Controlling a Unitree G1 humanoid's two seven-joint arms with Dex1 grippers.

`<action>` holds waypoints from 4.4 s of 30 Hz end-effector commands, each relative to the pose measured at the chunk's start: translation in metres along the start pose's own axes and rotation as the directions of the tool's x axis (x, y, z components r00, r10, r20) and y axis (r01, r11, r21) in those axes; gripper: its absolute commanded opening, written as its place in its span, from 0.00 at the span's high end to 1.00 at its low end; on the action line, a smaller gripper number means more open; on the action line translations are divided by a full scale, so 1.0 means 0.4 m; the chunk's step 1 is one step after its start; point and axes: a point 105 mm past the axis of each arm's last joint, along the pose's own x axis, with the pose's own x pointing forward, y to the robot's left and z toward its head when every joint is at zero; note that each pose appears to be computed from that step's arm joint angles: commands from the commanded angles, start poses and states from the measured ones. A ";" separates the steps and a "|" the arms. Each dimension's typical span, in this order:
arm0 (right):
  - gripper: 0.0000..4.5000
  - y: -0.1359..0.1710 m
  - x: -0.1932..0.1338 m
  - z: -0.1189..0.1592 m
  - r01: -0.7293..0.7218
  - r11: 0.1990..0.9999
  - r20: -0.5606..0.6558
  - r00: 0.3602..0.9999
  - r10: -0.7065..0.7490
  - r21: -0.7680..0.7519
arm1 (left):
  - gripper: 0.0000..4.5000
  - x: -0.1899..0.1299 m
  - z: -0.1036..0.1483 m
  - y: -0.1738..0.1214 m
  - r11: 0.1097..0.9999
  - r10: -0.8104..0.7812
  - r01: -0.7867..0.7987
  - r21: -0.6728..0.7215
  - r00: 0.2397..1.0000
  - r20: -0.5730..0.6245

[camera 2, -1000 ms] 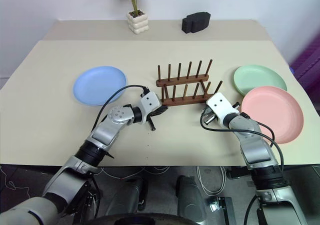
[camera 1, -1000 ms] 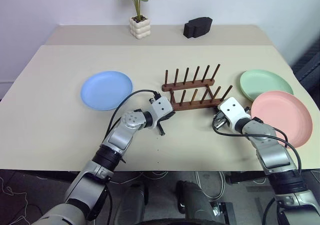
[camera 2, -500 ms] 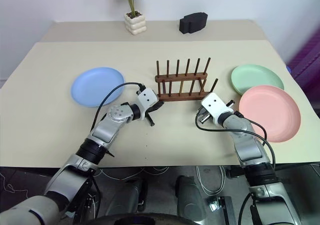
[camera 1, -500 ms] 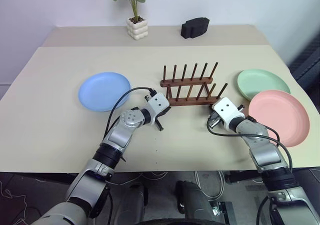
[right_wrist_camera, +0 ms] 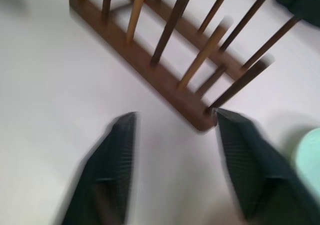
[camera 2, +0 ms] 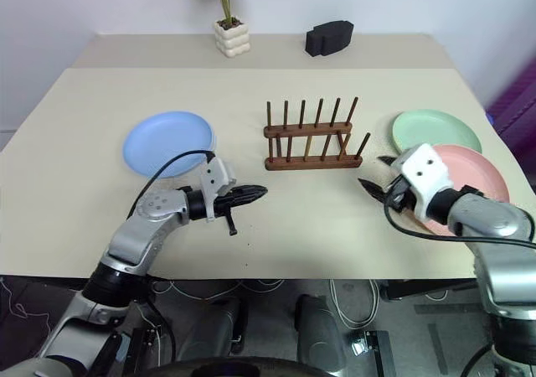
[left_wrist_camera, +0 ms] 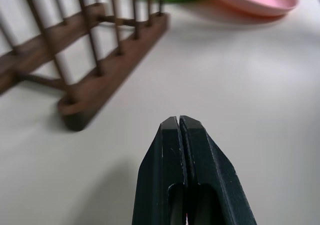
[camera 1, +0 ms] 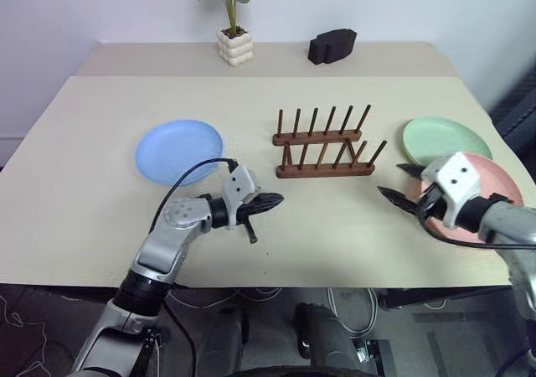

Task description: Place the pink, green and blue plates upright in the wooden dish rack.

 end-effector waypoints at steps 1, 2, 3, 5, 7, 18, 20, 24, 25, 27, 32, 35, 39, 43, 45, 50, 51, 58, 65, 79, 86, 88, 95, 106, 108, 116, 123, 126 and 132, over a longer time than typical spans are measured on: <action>0.01 -0.040 -0.047 -0.020 0.123 0.992 -0.077 0.989 -0.123 -0.002 | 1.00 0.043 0.049 -0.050 0.991 -0.125 0.122 0.050 0.990 0.065; 0.01 -0.039 -0.057 -0.035 0.134 0.991 -0.107 0.985 -0.133 0.006 | 1.00 0.053 0.052 -0.059 0.988 -0.151 0.148 0.052 0.986 0.068; 0.01 -0.035 -0.067 -0.050 0.140 0.990 -0.135 0.981 -0.138 0.010 | 1.00 0.063 0.056 -0.069 0.983 -0.181 0.177 0.049 0.981 0.075; 0.01 -0.021 -0.085 -0.085 0.150 0.988 -0.194 0.971 -0.143 0.021 | 1.00 0.079 0.066 -0.087 0.972 -0.236 0.232 0.043 0.967 0.094; 0.01 -0.005 -0.106 -0.134 0.170 0.985 -0.277 0.948 -0.158 0.021 | 1.00 0.094 0.073 -0.106 0.955 -0.296 0.293 0.041 0.949 0.110; 0.01 0.014 -0.123 -0.233 0.288 0.958 -0.411 0.873 -0.264 -0.003 | 1.00 0.118 0.064 -0.121 0.931 -0.364 0.360 0.055 0.925 0.107; 0.06 0.013 -0.114 -0.236 0.289 0.957 -0.412 0.870 -0.271 -0.019 | 1.00 0.115 0.060 -0.120 0.933 -0.359 0.355 0.052 0.927 0.105; 0.41 0.011 -0.096 -0.233 0.286 0.957 -0.409 0.869 -0.278 -0.043 | 1.00 0.106 0.053 -0.114 0.940 -0.340 0.336 0.054 0.935 0.101; 0.52 0.010 -0.093 -0.233 0.287 0.957 -0.407 0.870 -0.279 -0.043 | 1.00 0.104 0.052 -0.113 0.942 -0.336 0.332 0.054 0.937 0.100; 0.75 0.010 -0.088 -0.229 0.287 0.957 -0.403 0.871 -0.281 -0.046 | 1.00 0.102 0.049 -0.112 0.944 -0.330 0.326 0.053 0.939 0.099; 0.99 0.011 -0.091 -0.211 0.284 0.956 -0.395 0.871 -0.291 -0.078 | 1.00 0.103 0.049 -0.115 0.944 -0.330 0.327 0.038 0.938 0.108; 0.99 0.007 -0.099 -0.191 0.291 0.953 -0.382 0.874 -0.300 -0.081 | 1.00 0.108 0.052 -0.117 0.942 -0.336 0.333 0.042 0.935 0.115; 0.99 -0.002 -0.113 -0.150 0.263 0.955 -0.354 0.888 -0.294 -0.134 | 1.00 0.117 0.056 -0.119 0.938 -0.347 0.343 0.051 0.930 0.119; 0.99 -0.036 -0.130 -0.069 0.233 0.947 -0.278 0.916 -0.291 -0.222 | 1.00 0.122 0.058 -0.117 0.938 -0.347 0.343 0.056 0.930 0.120; 0.99 -0.071 -0.133 -0.002 0.257 0.928 -0.186 0.932 -0.312 -0.271 | 1.00 0.122 0.058 -0.112 0.939 -0.342 0.337 0.064 0.932 0.118; 0.99 -0.107 -0.092 0.176 0.305 0.918 0.151 0.950 -0.275 -0.251 | 1.00 0.118 0.054 -0.094 0.951 -0.306 0.298 0.078 0.945 0.114; 0.99 -0.111 -0.084 0.190 0.314 0.917 0.178 0.945 -0.275 -0.247 | 1.00 0.117 0.054 -0.091 0.953 -0.299 0.292 0.079 0.947 0.115; 0.99 -0.096 -0.013 0.307 0.144 0.987 0.424 0.900 -0.102 -0.067 | 1.00 0.087 0.058 -0.042 0.981 -0.185 0.176 0.081 0.975 0.124; 0.99 -0.093 -0.007 0.357 -0.241 0.957 0.598 0.796 0.098 0.164 | 1.00 0.050 0.057 -0.007 0.995 -0.089 0.082 0.061 0.987 0.131; 0.99 -0.157 0.020 0.335 -0.567 0.739 0.732 0.664 0.150 0.363 | 1.00 0.010 0.064 0.001 0.999 -0.018 0.012 0.047 0.991 0.135; 0.99 -0.141 0.019 0.325 -0.622 0.699 0.737 0.645 0.202 0.353 | 1.00 0.005 0.067 0.002 0.999 -0.012 0.006 0.045 0.991 0.131; 0.99 -0.149 0.025 0.316 -0.610 0.701 0.730 0.657 0.188 0.368 | 1.00 0.007 0.068 0.002 0.999 -0.012 0.006 0.045 0.991 0.130; 0.99 -0.162 0.035 0.291 -0.611 0.678 0.720 0.672 0.171 0.409 | 1.00 0.007 0.068 -0.002 0.999 -0.014 0.008 0.043 0.992 0.126; 0.99 -0.172 0.051 0.245 -0.626 0.606 0.703 0.695 0.150 0.490 | 1.00 0.003 0.061 -0.005 0.999 -0.004 0.000 0.039 0.993 0.119; 0.99 -0.172 0.054 0.239 -0.625 0.599 0.699 0.700 0.147 0.500 | 1.00 0.003 0.060 -0.005 0.999 -0.003 -0.001 0.039 0.993 0.117; 0.80 -0.181 0.063 0.218 -0.597 0.592 0.679 0.726 0.110 0.542 | 1.00 0.002 0.057 -0.007 0.999 -0.005 0.001 0.040 0.994 0.112; 0.27 -0.225 0.072 0.209 -0.481 0.660 0.650 0.760 -0.015 0.577 | 1.00 0.006 0.056 -0.010 0.999 -0.015 0.011 0.037 0.994 0.110; 0.27 -0.264 0.054 0.221 -0.437 0.682 0.666 0.739 -0.099 0.587 | 1.00 0.009 0.055 -0.012 0.999 -0.018 0.014 0.034 0.994 0.109; 0.27 -0.329 -0.013 0.236 -0.263 0.775 0.659 0.710 -0.247 0.574 | 1.00 0.011 0.053 -0.014 0.999 -0.018 0.015 0.029 0.994 0.110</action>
